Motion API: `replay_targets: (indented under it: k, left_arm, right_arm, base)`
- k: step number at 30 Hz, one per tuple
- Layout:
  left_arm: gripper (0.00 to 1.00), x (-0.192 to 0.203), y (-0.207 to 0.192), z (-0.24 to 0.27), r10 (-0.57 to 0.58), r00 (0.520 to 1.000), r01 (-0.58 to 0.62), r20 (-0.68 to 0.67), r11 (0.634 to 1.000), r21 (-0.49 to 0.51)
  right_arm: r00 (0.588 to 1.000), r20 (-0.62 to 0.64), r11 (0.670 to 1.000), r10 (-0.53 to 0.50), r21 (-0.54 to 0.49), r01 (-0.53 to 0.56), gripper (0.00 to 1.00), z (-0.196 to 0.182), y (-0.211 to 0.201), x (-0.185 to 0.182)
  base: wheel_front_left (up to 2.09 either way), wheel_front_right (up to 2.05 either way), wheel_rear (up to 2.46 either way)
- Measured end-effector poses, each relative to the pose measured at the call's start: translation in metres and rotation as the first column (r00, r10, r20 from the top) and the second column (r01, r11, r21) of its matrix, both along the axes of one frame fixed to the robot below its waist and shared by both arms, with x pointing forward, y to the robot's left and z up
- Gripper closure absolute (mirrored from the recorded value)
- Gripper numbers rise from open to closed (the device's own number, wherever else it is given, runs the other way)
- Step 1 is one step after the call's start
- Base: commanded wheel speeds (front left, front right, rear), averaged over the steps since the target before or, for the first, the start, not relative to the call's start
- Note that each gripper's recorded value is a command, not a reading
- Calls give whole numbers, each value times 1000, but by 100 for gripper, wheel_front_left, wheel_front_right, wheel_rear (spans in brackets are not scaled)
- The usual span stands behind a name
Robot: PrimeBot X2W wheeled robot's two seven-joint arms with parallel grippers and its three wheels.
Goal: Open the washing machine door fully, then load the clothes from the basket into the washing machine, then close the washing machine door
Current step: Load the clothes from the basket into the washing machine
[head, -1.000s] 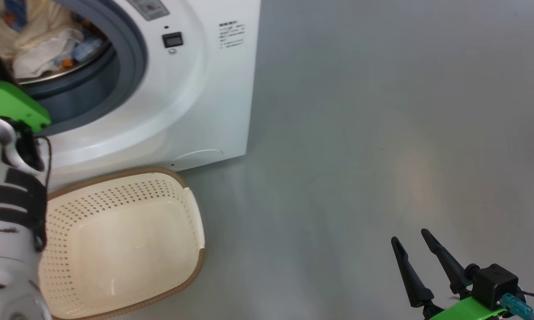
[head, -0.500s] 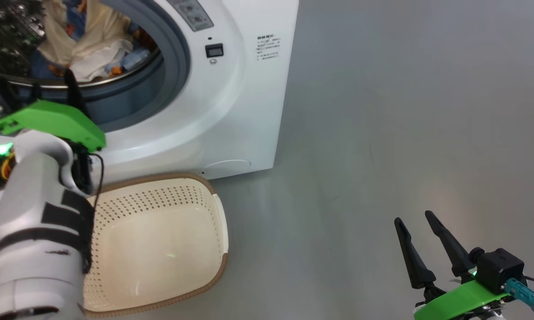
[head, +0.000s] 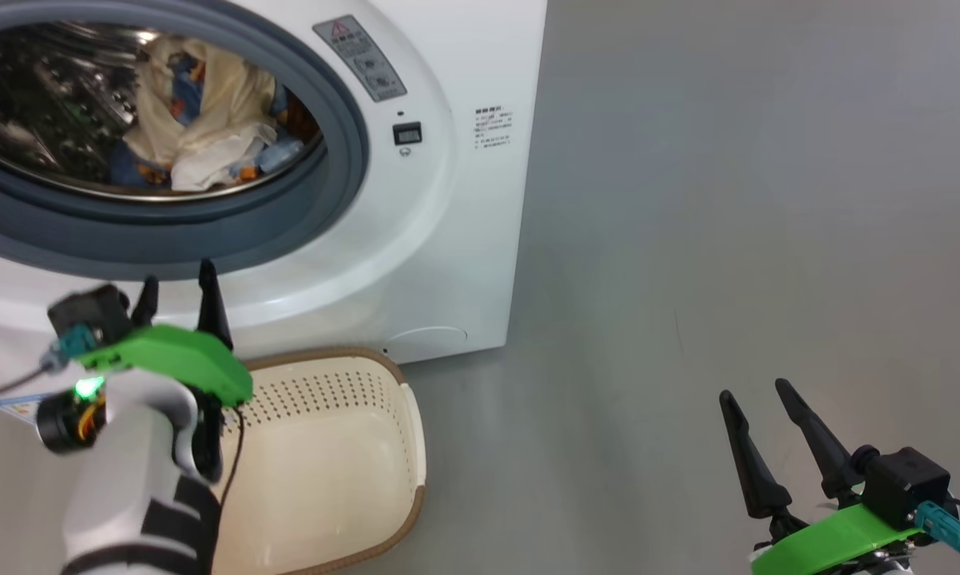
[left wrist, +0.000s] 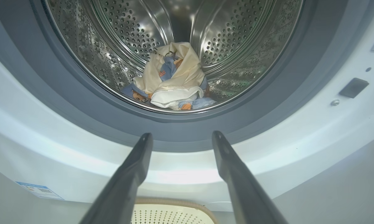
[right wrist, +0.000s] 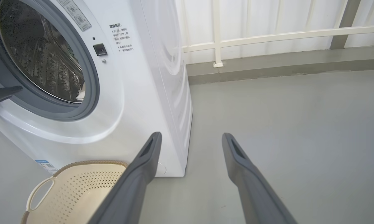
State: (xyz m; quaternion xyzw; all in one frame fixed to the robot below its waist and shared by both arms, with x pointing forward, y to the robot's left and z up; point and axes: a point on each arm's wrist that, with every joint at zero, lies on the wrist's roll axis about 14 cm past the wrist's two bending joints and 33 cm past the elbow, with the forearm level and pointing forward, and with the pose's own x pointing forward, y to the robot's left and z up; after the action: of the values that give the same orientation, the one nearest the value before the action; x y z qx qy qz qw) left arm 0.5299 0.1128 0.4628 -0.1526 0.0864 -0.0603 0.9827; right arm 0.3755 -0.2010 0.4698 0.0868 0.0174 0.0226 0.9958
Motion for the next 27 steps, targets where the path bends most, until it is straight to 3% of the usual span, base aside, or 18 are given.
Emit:
replay_targets:
  k: [17,27]
  left_arm:
    - [0,-107,23,20,24,987,-21,159,1000,-18]
    - [0,-142,44,34,83,974,-73,210,996,-56]
  right_arm:
    - [998,59,1000,5,-9,-4,0,20,1,-19]
    - [997,77,1000,15,-13,-14,0,26,4,-20]
  base:
    - [0,0,0]
    - [0,0,0]
